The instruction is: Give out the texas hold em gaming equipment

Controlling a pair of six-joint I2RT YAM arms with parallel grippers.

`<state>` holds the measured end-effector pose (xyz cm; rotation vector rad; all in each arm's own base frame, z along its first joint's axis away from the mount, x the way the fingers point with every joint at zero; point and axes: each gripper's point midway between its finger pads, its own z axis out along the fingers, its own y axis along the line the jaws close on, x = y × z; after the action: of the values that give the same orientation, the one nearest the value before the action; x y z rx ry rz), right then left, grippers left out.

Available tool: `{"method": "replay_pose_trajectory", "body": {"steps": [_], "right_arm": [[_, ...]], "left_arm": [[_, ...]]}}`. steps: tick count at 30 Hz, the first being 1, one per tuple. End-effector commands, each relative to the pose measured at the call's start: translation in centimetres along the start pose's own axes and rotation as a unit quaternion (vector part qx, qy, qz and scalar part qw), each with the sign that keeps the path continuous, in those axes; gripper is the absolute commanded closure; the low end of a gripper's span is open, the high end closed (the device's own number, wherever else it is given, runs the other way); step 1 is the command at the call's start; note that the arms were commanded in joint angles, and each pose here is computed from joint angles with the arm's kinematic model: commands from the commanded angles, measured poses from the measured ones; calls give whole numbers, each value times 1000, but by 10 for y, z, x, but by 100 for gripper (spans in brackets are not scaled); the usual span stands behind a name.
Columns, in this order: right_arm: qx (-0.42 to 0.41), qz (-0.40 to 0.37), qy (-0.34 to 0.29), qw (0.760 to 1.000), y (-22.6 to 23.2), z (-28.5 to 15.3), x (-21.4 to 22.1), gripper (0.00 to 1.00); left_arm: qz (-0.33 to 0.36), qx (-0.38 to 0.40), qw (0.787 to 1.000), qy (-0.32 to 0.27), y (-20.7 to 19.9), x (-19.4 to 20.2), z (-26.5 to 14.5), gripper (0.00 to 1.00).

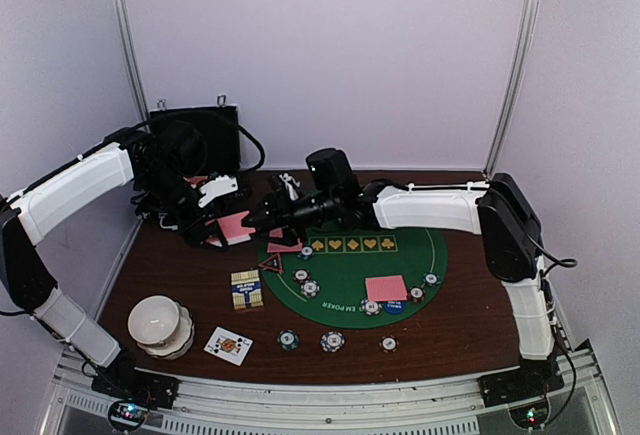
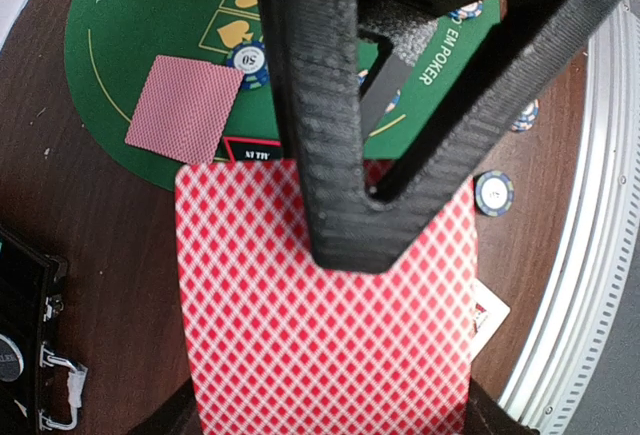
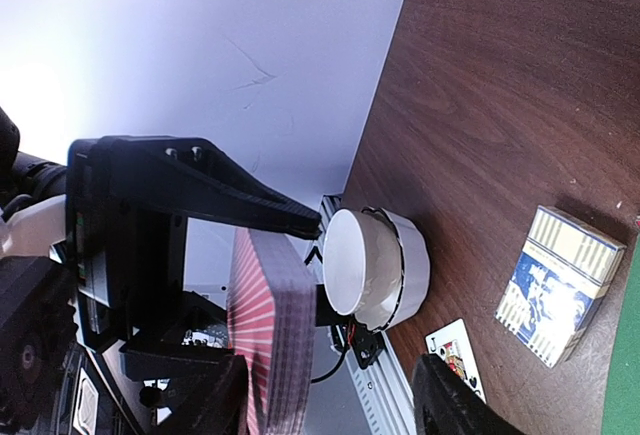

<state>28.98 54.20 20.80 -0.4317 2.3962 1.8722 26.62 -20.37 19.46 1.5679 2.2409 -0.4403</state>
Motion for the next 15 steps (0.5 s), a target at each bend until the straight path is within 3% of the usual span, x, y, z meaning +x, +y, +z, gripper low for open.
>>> {"method": "replay_pose_trajectory", "body": {"steps": [1,15], "right_arm": [[-29,-16,-5,999,34,1,-2,42],[-33,3,15,999,20,26,1,40]], "left_arm": [[10,-5,1000,-27,0,-13,-11,100],[11,-6,1000,-28,-1,-13,-13,100]]}}
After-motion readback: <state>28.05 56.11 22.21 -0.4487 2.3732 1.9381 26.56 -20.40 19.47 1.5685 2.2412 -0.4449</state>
